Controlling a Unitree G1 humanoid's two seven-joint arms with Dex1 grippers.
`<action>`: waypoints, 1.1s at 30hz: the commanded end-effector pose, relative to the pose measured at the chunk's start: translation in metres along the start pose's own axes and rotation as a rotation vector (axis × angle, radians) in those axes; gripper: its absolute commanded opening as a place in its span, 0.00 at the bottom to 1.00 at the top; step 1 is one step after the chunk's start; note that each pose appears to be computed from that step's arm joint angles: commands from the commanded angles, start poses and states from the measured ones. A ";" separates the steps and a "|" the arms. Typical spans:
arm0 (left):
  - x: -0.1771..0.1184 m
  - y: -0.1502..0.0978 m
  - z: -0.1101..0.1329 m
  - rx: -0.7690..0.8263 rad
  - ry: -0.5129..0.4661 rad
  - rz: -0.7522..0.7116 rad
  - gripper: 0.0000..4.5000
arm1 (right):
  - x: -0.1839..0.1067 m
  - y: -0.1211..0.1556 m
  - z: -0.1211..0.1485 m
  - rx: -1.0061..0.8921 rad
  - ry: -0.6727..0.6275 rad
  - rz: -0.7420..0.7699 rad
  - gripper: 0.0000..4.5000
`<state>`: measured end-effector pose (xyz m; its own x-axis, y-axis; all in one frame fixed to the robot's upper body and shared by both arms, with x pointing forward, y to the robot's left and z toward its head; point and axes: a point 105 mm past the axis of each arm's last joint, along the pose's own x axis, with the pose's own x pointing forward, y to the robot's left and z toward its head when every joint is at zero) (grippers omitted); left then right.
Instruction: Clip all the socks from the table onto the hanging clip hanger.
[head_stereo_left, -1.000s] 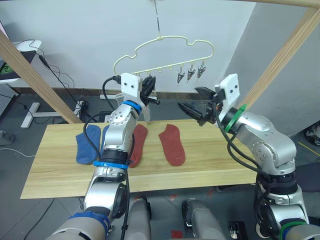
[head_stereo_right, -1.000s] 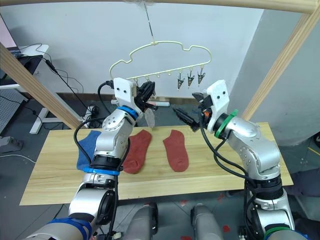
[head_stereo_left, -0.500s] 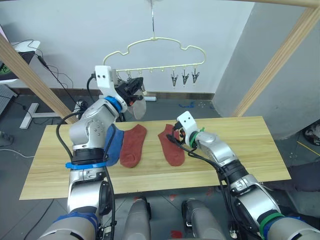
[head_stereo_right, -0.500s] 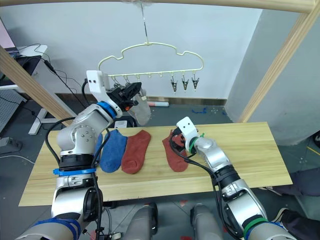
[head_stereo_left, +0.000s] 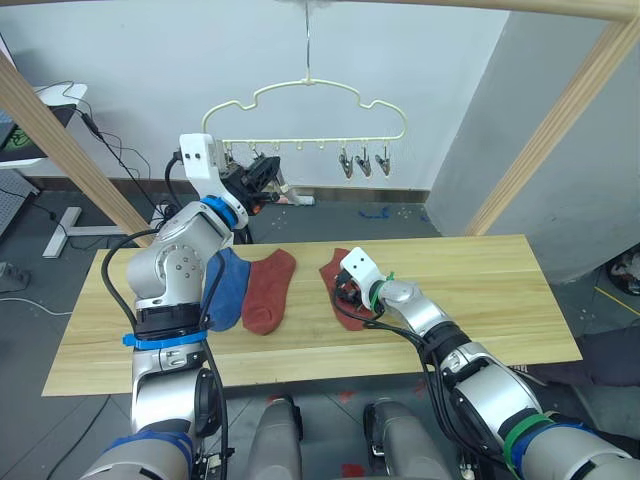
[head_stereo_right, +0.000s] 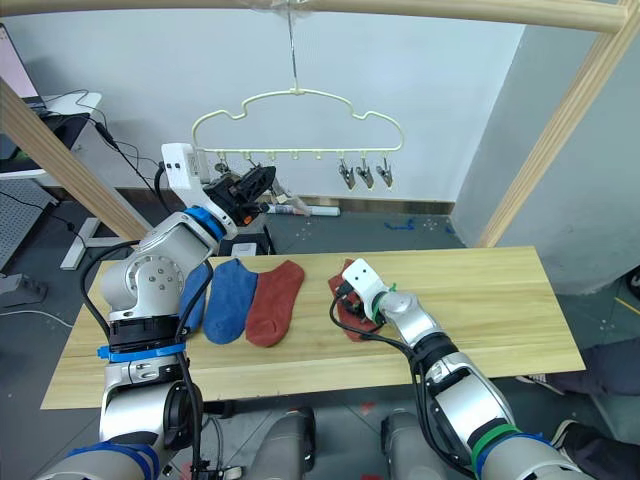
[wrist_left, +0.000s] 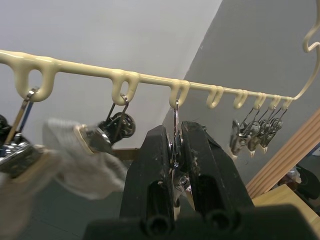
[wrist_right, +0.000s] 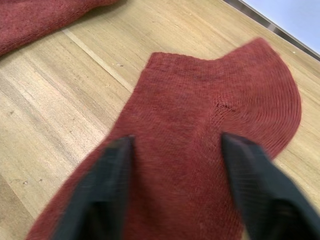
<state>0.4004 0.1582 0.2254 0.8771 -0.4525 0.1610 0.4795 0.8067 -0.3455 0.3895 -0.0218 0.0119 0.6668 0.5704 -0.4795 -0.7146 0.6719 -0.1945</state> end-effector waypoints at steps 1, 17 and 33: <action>-0.002 -0.005 0.009 0.022 -0.024 -0.015 0.02 | -0.005 -0.001 -0.019 0.085 0.033 0.008 0.32; -0.001 -0.013 0.000 -0.241 0.069 -0.072 0.02 | -0.077 0.003 0.075 -0.017 -0.428 -0.009 0.00; 0.002 -0.030 0.001 -0.339 0.083 -0.131 0.02 | -0.104 0.028 0.147 -0.034 -0.640 0.022 0.00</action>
<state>0.3919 0.1390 0.2232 0.8187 -0.5634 0.1110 0.4921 0.5887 -0.6413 0.3356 0.0037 0.1674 0.6562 0.7518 0.0648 -0.7250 0.6520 -0.2220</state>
